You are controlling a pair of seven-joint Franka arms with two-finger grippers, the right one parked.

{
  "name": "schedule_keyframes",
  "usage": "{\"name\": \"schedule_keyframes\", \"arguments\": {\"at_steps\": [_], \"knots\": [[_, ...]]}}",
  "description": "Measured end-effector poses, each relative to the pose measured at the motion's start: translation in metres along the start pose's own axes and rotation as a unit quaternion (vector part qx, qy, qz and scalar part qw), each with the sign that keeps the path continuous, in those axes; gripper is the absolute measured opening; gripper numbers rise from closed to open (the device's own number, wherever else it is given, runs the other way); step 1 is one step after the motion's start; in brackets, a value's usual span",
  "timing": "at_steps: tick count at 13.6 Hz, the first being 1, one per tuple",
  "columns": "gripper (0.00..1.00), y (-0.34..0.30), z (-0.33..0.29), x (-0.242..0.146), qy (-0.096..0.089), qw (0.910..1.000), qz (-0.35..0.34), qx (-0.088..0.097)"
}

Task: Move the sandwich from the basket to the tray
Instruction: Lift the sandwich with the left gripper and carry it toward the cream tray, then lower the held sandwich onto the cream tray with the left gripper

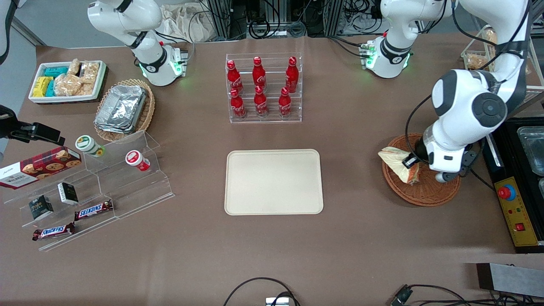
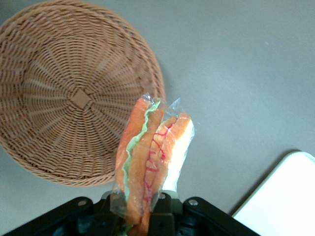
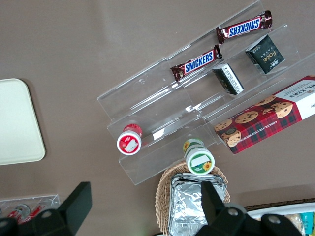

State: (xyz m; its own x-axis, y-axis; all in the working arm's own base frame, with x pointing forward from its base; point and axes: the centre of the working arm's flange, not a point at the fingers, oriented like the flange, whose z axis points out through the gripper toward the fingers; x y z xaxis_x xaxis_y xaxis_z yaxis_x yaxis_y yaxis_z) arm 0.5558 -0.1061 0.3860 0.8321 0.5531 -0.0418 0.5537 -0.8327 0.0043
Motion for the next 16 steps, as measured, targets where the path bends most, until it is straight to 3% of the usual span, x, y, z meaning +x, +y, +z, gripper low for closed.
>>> {"name": "schedule_keyframes", "arguments": {"at_steps": [6,11,16], "knots": [[0.16,0.091,0.009,-0.069,0.01,0.9941,0.108,0.007],[0.16,0.161,0.033,-0.129,0.024,0.9799,0.196,0.025],[0.16,0.209,0.053,-0.165,0.023,0.9702,0.24,0.025]]}}
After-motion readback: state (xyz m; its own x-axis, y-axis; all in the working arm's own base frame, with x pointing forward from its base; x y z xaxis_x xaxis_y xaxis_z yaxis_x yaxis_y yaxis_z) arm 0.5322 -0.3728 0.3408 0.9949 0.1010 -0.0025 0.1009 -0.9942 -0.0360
